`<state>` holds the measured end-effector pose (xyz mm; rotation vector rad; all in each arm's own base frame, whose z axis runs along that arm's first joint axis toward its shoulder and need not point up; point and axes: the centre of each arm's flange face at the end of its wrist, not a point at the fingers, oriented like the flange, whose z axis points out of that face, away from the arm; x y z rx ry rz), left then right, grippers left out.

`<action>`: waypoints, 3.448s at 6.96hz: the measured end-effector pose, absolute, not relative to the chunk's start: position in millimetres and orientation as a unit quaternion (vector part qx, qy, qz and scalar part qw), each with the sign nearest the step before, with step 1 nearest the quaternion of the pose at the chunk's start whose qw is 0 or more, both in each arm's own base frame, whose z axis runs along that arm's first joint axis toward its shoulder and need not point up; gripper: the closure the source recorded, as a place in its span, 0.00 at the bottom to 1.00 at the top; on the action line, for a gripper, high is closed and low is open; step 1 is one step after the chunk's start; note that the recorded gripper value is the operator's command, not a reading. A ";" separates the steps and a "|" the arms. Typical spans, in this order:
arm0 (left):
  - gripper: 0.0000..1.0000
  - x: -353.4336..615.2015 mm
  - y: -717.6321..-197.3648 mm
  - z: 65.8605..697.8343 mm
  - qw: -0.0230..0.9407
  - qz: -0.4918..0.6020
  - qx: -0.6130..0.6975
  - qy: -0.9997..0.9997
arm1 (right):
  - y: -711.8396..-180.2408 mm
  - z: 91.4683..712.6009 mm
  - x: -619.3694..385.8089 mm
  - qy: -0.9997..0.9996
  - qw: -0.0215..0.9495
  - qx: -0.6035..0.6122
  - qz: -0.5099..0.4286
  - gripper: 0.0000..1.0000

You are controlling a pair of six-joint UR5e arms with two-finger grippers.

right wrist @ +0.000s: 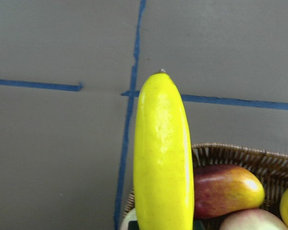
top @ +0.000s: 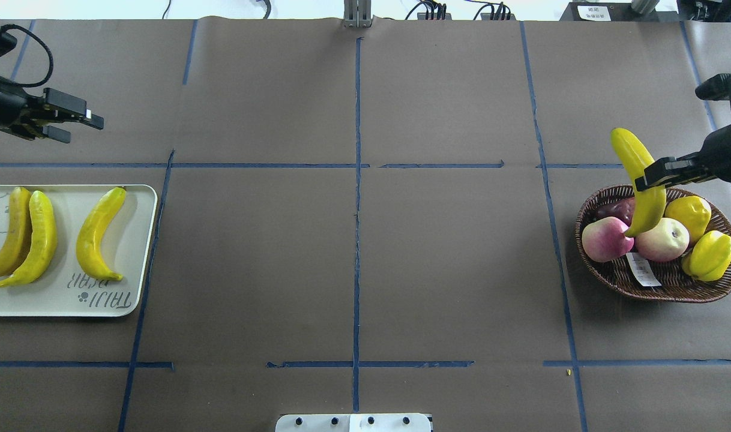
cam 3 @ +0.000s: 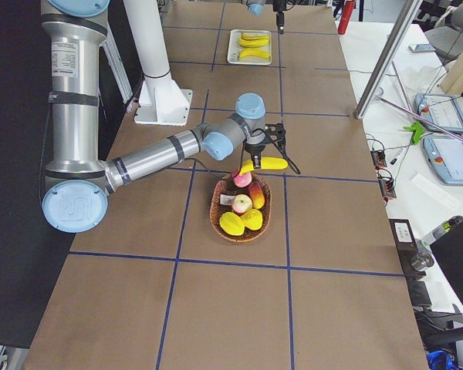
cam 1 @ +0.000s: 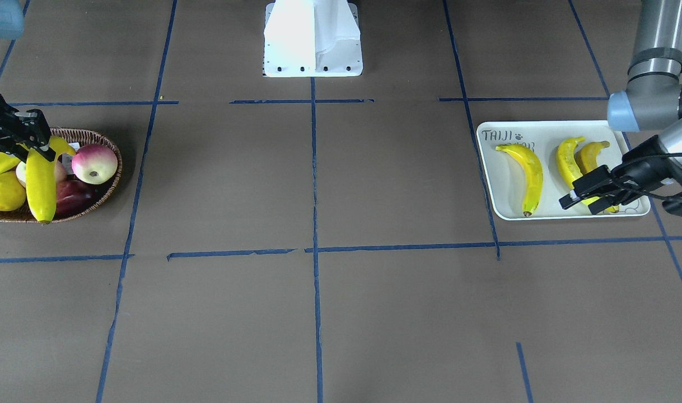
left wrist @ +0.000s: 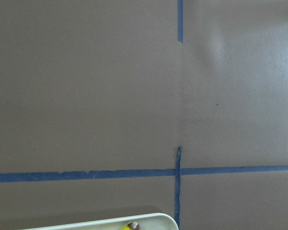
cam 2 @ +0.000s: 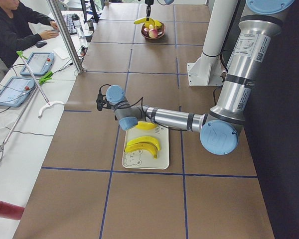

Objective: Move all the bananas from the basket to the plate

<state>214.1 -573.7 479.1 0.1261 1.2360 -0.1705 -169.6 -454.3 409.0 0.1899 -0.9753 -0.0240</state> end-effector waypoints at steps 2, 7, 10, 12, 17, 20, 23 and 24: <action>0.01 274.2 -573.8 443.7 0.805 -0.113 0.052 0.581 | -471.8 332.1 -188.8 -0.525 0.847 0.085 0.015 0.96; 0.01 368.8 -522.1 289.6 0.722 -0.208 0.011 0.660 | -409.0 219.1 -340.0 -0.631 0.766 0.108 0.059 0.96; 0.01 417.8 -476.7 186.1 0.667 -0.205 -0.052 0.715 | -374.2 204.5 -378.9 -0.660 0.739 0.118 0.066 0.96; 0.01 447.4 -457.6 148.4 0.651 -0.196 -0.057 0.731 | -360.0 200.1 -392.5 -0.669 0.730 0.123 0.062 0.96; 0.43 498.4 -424.5 121.5 0.638 -0.202 -0.053 0.741 | -352.5 197.3 -397.9 -0.673 0.726 0.126 0.062 0.96; 1.00 510.0 -426.0 113.4 0.637 -0.202 -0.052 0.742 | -352.7 197.7 -398.2 -0.673 0.726 0.125 0.062 0.01; 1.00 501.5 -438.1 115.7 0.637 -0.209 -0.043 0.740 | -352.8 194.7 -394.0 -0.676 0.723 0.124 0.067 0.00; 1.00 495.2 -448.2 119.5 0.639 -0.216 -0.037 0.737 | -351.6 191.4 -389.2 -0.679 0.720 0.124 0.068 0.00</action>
